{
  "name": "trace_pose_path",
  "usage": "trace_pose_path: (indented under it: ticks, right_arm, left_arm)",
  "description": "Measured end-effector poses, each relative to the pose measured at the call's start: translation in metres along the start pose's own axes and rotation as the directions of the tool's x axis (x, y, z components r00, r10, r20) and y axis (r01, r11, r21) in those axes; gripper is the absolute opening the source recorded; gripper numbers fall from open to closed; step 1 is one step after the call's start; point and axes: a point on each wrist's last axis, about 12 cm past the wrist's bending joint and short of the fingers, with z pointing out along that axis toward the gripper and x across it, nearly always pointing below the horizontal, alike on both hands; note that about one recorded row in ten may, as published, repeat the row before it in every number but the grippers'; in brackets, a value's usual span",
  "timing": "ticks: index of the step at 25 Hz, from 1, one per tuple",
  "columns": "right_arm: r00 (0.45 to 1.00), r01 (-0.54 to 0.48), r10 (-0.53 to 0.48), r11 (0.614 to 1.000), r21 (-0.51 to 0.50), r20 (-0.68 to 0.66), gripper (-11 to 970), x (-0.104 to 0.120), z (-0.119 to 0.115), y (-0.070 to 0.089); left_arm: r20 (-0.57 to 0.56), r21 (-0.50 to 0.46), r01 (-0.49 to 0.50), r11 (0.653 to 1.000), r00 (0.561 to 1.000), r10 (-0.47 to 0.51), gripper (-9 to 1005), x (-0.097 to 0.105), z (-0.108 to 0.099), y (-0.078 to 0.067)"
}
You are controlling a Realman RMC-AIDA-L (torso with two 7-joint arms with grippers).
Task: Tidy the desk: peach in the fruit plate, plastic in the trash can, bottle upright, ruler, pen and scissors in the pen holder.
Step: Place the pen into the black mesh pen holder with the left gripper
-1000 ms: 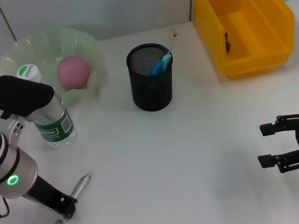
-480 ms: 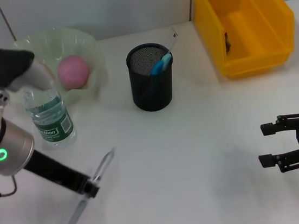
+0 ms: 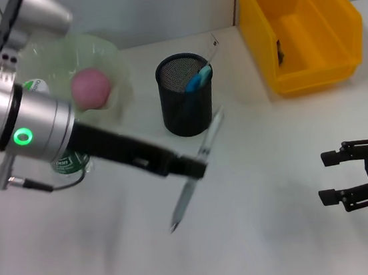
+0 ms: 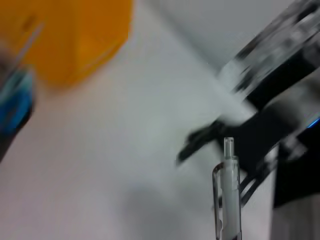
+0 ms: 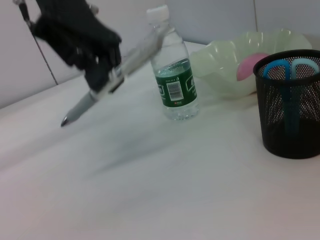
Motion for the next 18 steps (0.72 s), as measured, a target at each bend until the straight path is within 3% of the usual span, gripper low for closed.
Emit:
trace_pose_path:
  ticks: [2, 10, 12, 15, 17, 18]
  right_arm:
    - [1.0, -0.006, 0.006, 1.0, -0.001, 0.0, 834, 0.0, 0.0, 0.0]
    - [1.0, -0.008, 0.008, 1.0, -0.002, 0.001, 834, -0.001, -0.001, 0.0]
    - [1.0, -0.012, 0.012, 1.0, -0.003, 0.001, 834, -0.002, -0.001, 0.0]
    - [1.0, -0.013, 0.013, 1.0, -0.004, 0.001, 834, -0.002, -0.001, 0.0]
    - [1.0, -0.013, 0.013, 1.0, -0.004, 0.001, 834, -0.003, -0.001, 0.0]
    - [1.0, -0.013, 0.013, 1.0, -0.004, 0.001, 834, -0.003, -0.001, 0.0]
  left_arm:
    - [0.087, 0.049, -0.06, 0.997, 0.995, 0.056, 138, -0.01, 0.002, -0.004]
    - [0.3, 0.056, -0.196, 0.979, 0.939, 0.171, 138, -0.029, 0.009, -0.005]
    - [0.396, 0.027, -0.25, 0.968, 0.892, 0.219, 139, -0.036, 0.015, -0.006]
    - [0.453, -0.003, -0.265, 0.964, 0.859, 0.237, 139, -0.04, 0.018, -0.004]
    - [0.551, -0.051, -0.266, 0.963, 0.797, 0.249, 139, -0.043, 0.023, -0.002]
    - [0.551, -0.051, -0.266, 0.963, 0.797, 0.249, 138, -0.043, 0.023, -0.002]
